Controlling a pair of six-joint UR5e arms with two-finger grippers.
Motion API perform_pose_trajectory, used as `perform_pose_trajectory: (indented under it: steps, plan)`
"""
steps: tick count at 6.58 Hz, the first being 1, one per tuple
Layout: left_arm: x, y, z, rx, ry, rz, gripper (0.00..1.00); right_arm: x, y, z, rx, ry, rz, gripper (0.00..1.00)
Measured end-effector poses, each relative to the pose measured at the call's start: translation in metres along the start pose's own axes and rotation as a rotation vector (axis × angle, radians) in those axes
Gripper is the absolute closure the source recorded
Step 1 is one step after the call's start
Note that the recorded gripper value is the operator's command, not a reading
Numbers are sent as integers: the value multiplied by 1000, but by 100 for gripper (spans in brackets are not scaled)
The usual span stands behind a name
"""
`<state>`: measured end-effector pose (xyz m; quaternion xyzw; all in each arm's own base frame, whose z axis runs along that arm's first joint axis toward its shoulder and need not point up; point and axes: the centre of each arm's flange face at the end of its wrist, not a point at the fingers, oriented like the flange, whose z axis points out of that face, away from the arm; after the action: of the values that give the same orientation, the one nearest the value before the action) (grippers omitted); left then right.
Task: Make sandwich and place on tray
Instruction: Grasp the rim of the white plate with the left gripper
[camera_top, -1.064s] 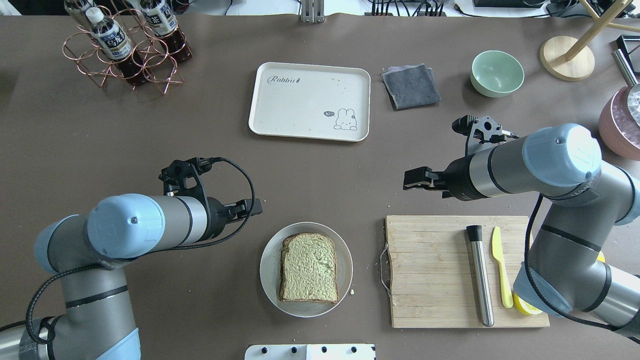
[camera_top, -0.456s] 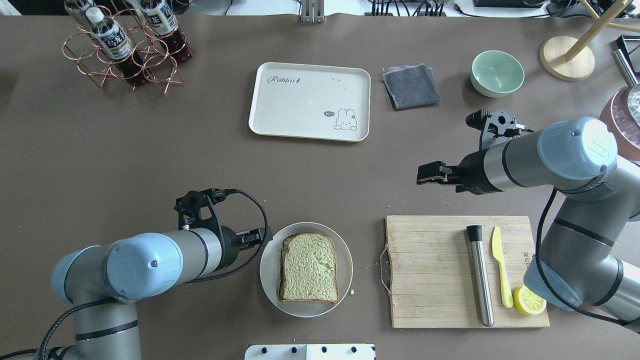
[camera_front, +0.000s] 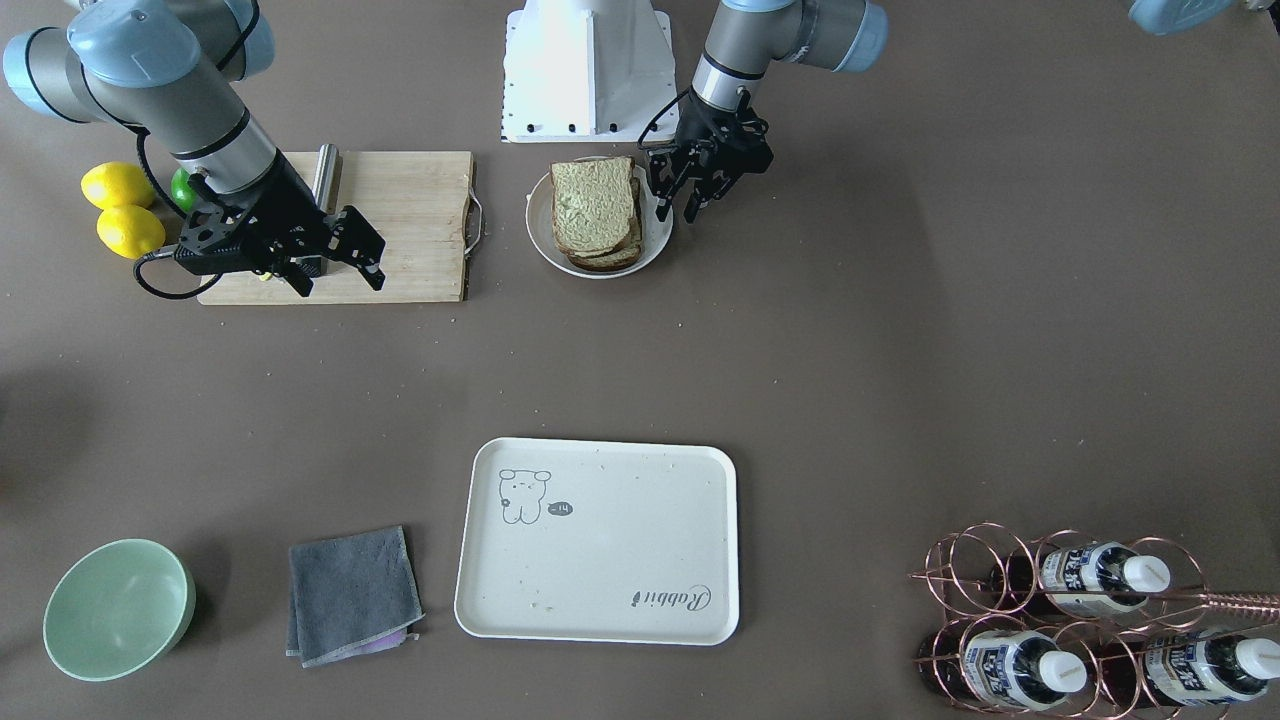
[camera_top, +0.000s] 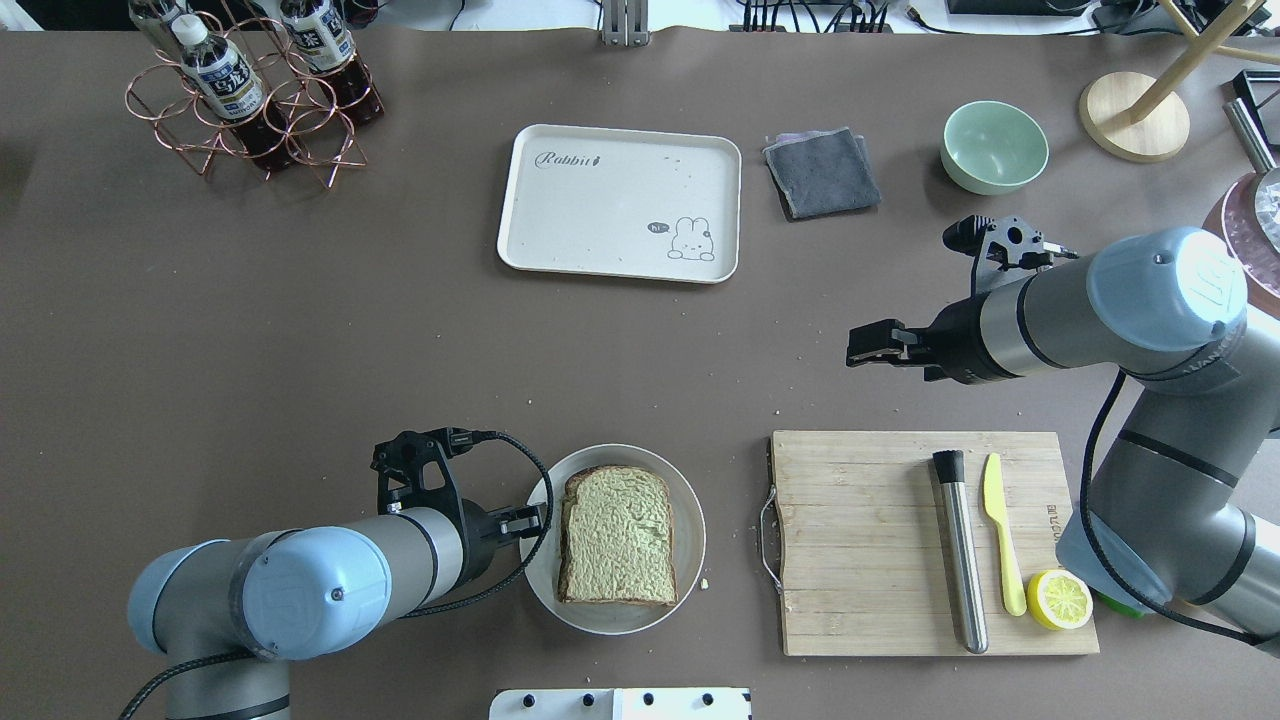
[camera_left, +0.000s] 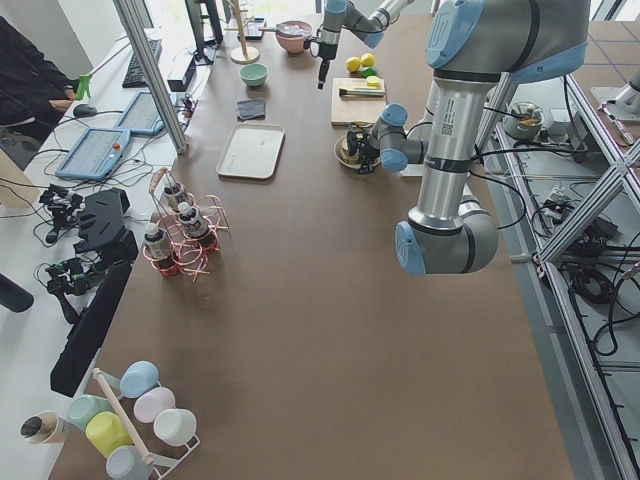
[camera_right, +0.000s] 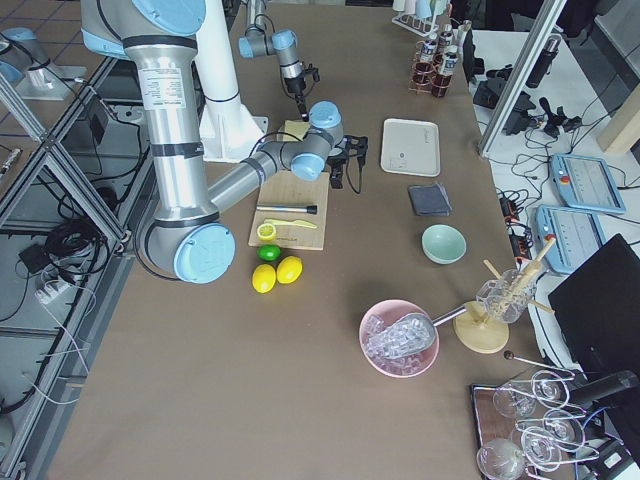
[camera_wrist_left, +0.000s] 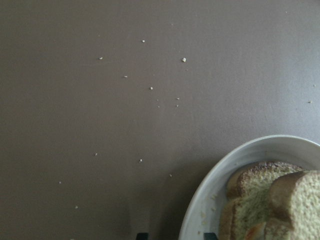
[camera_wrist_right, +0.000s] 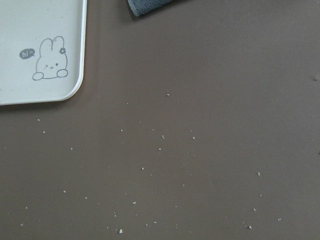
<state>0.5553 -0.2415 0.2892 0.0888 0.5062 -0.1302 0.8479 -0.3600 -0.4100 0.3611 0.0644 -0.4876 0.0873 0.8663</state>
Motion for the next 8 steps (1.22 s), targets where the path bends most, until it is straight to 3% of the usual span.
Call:
perform_pose_trajectory:
  steps: [1, 2, 5, 7, 8]
  plan:
    - [3, 4, 4, 0, 0, 3, 91, 0, 0, 1, 0, 1, 0, 1]
    - [7, 6, 7, 4, 0, 5, 100, 0, 0, 1, 0, 2, 0, 0]
    - [15, -5, -4, -7, 24, 0, 100, 0, -1, 2, 1, 2, 1, 1]
    - [25, -50, -32, -34, 70, -46, 100, -1, -1, 1, 1, -1, 0, 0]
    - [33, -79, -42, -17, 90, -84, 100, -2, -1, -1, -1, -5, -2, 0]
